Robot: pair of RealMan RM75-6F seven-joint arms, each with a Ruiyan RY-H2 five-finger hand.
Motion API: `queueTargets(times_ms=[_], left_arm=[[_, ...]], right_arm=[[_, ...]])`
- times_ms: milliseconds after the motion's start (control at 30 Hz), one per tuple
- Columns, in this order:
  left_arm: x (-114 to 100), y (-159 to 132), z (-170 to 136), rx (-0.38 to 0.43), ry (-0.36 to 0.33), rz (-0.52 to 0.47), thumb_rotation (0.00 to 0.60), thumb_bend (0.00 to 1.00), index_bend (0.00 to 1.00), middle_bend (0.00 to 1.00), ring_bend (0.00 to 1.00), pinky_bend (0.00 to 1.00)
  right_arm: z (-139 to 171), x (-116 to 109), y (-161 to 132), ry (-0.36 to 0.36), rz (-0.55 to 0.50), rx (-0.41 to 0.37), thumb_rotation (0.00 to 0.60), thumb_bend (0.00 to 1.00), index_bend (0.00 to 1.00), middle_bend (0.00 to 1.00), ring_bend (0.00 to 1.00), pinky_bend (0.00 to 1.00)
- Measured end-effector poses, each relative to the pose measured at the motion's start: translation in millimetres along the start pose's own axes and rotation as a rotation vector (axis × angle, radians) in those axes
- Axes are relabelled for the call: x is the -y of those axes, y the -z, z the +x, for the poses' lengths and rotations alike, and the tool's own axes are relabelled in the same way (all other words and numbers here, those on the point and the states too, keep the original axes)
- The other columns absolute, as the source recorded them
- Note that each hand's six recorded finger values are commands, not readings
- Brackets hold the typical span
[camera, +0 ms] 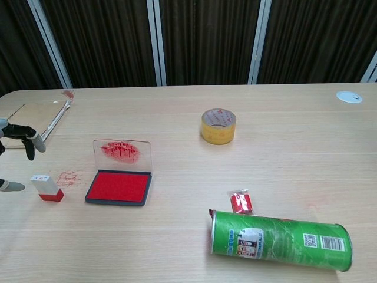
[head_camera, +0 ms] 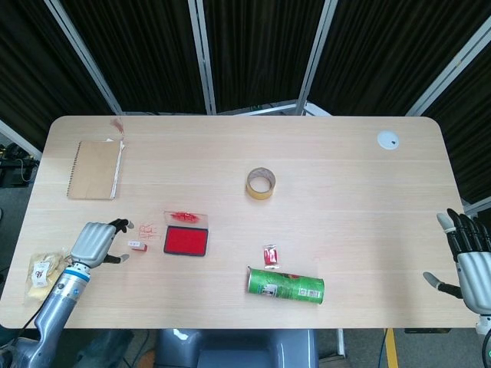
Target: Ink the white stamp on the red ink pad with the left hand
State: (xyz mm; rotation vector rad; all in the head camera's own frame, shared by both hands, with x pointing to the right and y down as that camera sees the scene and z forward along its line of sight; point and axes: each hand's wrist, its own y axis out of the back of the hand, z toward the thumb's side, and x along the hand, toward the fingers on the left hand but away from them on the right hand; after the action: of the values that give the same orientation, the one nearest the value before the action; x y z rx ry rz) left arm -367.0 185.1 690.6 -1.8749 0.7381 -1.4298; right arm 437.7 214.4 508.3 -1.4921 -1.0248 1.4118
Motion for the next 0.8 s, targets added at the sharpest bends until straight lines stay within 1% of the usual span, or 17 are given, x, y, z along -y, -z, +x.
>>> queueTargets(times_ms=[267, 567, 800], left_arm=[[11, 0, 6, 0.02, 0.018, 0.035, 0.6, 0.23, 0.39, 0.42, 0.92, 0.96], [23, -3, 10, 0.047, 0.027, 0.067, 0.6, 0.26, 0.39, 0.43, 0.91, 0.95], [25, -7, 14, 0.07, 0.007, 0.111, 0.6, 0.28, 0.4, 0.43, 0.9, 0.95]], right_arm=[[-1, 2, 1, -0.006, 0.004, 0.006, 0.6, 0.0, 0.0, 0.0, 0.0, 0.0], [-2, 4, 3, -0.014, 0.006, 0.013, 0.6, 0.0, 0.0, 0.0, 0.0, 0.0], [-2, 4, 4, -0.016, 0.005, 0.017, 0.6, 0.0, 0.0, 0.0, 0.0, 0.0]])
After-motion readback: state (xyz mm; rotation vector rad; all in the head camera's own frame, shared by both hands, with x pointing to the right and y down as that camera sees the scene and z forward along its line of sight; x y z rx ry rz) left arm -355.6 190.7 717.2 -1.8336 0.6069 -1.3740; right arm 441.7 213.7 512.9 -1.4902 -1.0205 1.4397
